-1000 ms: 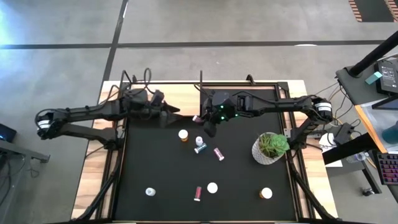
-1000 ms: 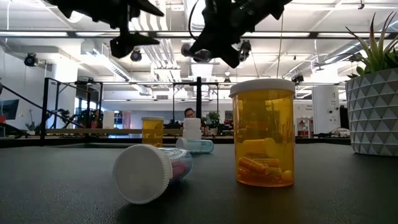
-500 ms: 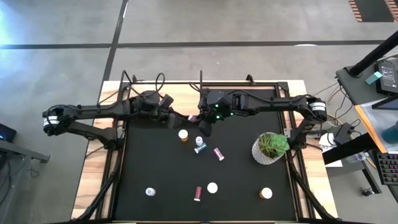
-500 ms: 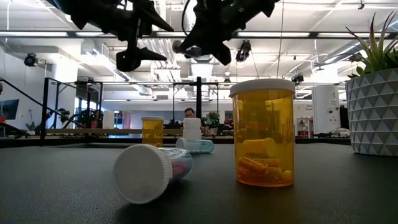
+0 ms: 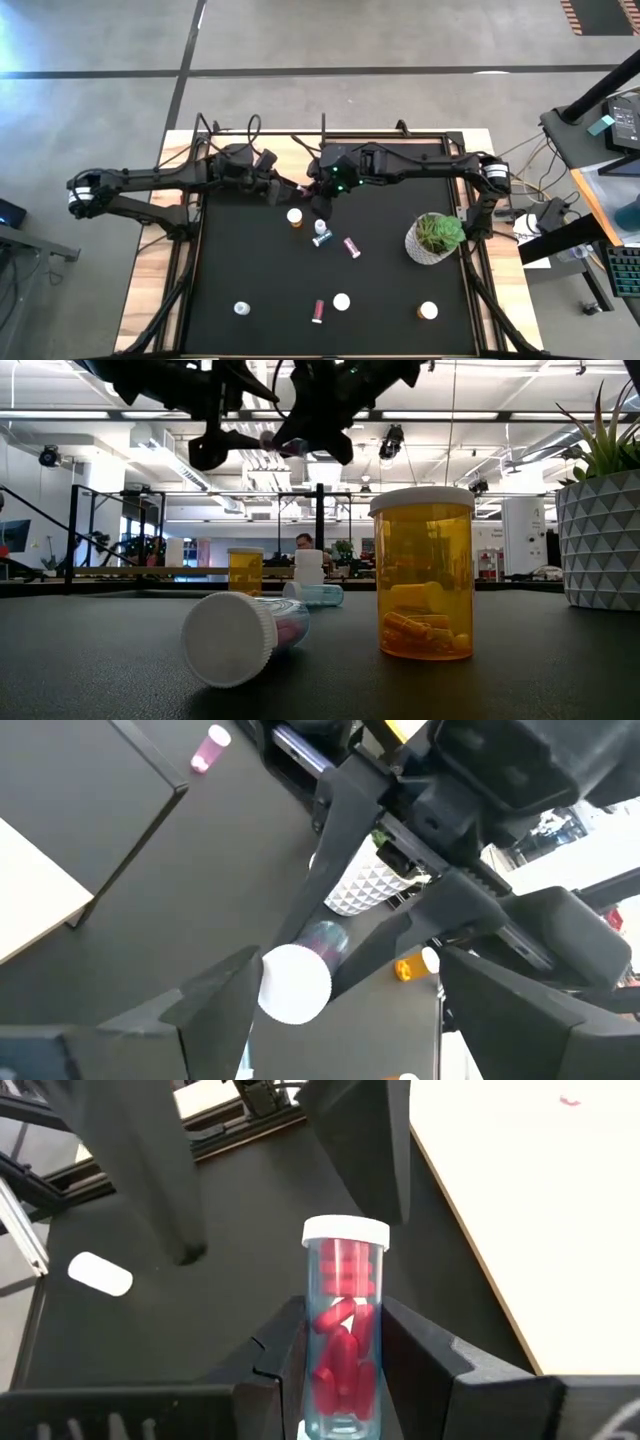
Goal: Pick and place medicine bottles onto shelf by color
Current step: Put the top left blue pill bottle into the shelf
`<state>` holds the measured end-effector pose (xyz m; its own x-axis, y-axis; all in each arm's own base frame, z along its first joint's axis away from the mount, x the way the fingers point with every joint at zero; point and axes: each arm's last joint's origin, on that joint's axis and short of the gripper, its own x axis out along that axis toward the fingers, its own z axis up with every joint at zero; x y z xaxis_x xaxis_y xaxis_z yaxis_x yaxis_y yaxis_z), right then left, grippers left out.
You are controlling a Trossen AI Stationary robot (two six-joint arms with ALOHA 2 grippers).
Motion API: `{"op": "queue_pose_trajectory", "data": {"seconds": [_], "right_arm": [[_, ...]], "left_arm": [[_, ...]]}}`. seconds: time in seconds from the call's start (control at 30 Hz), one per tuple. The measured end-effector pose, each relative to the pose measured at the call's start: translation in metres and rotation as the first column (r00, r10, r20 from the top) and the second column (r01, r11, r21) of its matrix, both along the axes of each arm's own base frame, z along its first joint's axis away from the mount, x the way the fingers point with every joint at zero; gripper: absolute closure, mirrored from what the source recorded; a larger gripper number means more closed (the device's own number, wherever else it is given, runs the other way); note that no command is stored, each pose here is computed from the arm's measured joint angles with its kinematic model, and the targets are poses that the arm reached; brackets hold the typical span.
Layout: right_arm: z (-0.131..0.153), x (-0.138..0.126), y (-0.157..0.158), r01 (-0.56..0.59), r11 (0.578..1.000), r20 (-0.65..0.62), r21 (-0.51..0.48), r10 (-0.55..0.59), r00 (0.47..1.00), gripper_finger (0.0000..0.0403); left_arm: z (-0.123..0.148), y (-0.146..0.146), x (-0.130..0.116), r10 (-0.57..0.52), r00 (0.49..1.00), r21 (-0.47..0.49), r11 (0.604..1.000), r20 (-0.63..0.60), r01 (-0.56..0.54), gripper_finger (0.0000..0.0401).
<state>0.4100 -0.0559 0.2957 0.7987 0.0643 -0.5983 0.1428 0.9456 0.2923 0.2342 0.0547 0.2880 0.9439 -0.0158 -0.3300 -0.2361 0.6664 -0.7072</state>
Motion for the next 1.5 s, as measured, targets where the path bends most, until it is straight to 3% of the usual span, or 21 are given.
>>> {"op": "queue_pose_trajectory", "data": {"seconds": [1.27,1.5], "right_arm": [[0.019,-0.001,0.008,-0.046,0.998,-0.01,-0.045,0.045,0.999,0.0298],[0.019,-0.001,0.006,-0.017,0.995,-0.015,-0.097,0.016,1.0,0.0298]], "left_arm": [[0.002,0.0,0.001,0.006,1.0,-0.02,1.0,0.019,-0.006,0.0112],[0.002,0.0,0.001,0.002,1.0,-0.022,1.0,0.02,-0.002,0.0139]]}}
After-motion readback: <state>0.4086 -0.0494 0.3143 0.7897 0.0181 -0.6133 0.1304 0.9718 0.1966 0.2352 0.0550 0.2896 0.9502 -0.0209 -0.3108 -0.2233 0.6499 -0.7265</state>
